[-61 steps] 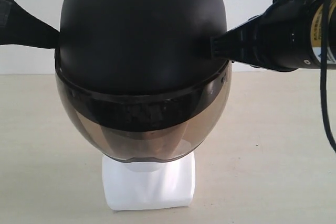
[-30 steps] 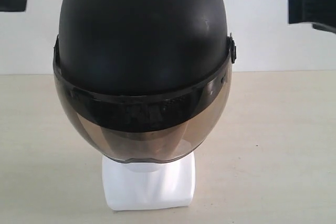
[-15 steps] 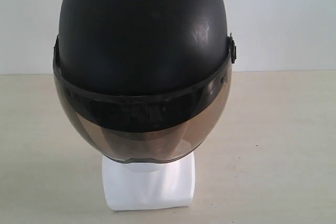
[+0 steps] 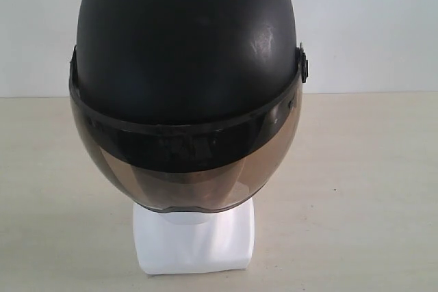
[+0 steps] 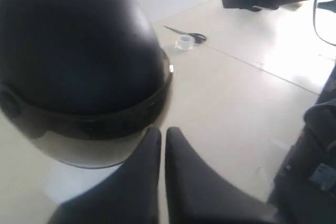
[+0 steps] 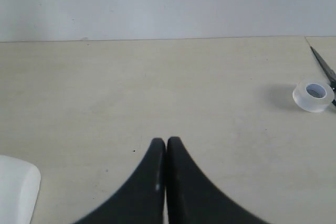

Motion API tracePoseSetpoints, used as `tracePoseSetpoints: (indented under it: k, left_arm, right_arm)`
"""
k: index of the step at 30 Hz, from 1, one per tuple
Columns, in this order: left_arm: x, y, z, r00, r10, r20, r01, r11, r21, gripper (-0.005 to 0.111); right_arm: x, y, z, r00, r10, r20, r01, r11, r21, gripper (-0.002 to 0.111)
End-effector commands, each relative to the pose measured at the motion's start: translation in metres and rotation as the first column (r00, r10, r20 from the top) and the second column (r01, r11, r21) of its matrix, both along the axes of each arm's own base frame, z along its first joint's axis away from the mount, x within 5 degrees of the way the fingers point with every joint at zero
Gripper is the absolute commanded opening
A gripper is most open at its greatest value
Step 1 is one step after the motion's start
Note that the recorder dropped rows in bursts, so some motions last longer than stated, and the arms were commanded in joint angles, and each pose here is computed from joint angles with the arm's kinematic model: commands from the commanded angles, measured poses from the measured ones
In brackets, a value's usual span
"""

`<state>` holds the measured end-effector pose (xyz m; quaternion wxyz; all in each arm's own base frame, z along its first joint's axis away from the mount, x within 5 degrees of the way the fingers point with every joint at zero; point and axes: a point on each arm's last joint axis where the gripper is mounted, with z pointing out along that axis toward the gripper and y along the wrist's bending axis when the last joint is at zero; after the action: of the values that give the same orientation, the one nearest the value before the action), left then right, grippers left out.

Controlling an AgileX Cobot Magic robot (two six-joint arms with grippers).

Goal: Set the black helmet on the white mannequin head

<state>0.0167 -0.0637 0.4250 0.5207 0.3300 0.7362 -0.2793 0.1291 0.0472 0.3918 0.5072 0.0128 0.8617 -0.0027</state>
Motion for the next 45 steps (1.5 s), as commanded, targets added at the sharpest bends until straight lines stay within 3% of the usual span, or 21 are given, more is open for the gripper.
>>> tracePoseSetpoints:
  k: [1,2,4,6,8,14,20,25,29,35,37,39,42,45]
  left_arm:
    - [-0.017,0.021,0.016,0.961,0.272,0.048,-0.270,0.962,-0.041,0.004]
    - [-0.022,0.031,0.020,0.920,0.390,0.041,-0.385,0.918,-0.096,0.004]
    - [-0.033,0.052,0.022,0.795,0.606,-0.003,-0.594,0.778,-0.204,0.004]
    - [-0.039,0.067,0.019,0.687,0.725,-0.058,-0.706,0.645,-0.293,0.004]
    - [-0.035,0.072,0.013,0.637,0.770,-0.041,-0.737,0.593,-0.325,0.004]
    - [0.005,0.066,-0.024,0.645,0.762,0.059,-0.686,0.611,-0.397,0.004]
    - [0.049,0.053,-0.113,0.696,0.714,-0.078,-0.682,0.623,-0.383,0.004]
    - [0.045,0.055,-0.172,0.688,0.725,0.020,-0.630,0.610,-0.481,0.004]
    - [0.037,0.057,-0.198,0.679,0.730,0.079,-0.601,0.613,-0.513,0.004]
    - [0.039,0.061,-0.213,0.621,0.778,0.098,-0.694,0.603,-0.393,0.004]
    - [0.040,0.062,-0.218,0.606,0.780,0.157,-0.729,0.623,-0.283,0.004]
    - [0.039,0.062,-0.228,0.621,0.773,0.130,-0.754,0.634,-0.169,0.004]
    - [0.038,0.061,-0.239,0.638,0.768,0.057,-0.764,0.641,-0.077,0.004]
    - [0.038,0.061,-0.239,0.638,0.768,0.052,-0.764,0.641,-0.080,0.004]
  right_arm:
    - [-0.001,-0.001,0.002,1.000,0.001,0.008,-0.001,1.000,-0.003,0.000]
    - [-0.001,-0.001,0.002,1.000,0.001,0.008,-0.001,1.000,-0.003,0.000]
    - [-0.001,-0.001,0.002,1.000,0.001,0.008,-0.001,1.000,-0.003,0.000]
    - [-0.001,-0.001,0.002,1.000,0.000,0.006,0.000,1.000,-0.004,0.000]
    - [-0.001,-0.001,0.002,1.000,-0.002,0.005,0.002,1.000,-0.005,0.000]
    - [-0.001,-0.001,0.002,1.000,-0.001,0.006,0.001,1.000,-0.004,0.000]
    - [-0.001,-0.001,0.002,1.000,-0.001,0.006,0.001,1.000,-0.004,0.000]
    - [-0.001,-0.001,0.002,1.000,0.001,0.008,-0.001,1.000,-0.003,0.000]
    - [-0.001,-0.001,0.002,1.000,0.001,0.008,-0.001,1.000,-0.003,0.000]
    - [-0.001,-0.001,0.002,1.000,0.001,0.008,-0.001,1.000,-0.003,0.000]
    - [-0.001,-0.001,0.002,1.000,0.001,0.008,-0.001,1.000,-0.003,0.000]
    - [-0.001,-0.001,0.002,1.000,0.002,0.009,-0.002,1.000,-0.002,0.000]
    - [-0.001,-0.001,0.002,1.000,0.003,0.008,-0.003,1.000,-0.005,0.000]
    - [-0.001,-0.001,0.002,1.000,0.003,0.008,-0.003,1.000,-0.005,0.000]
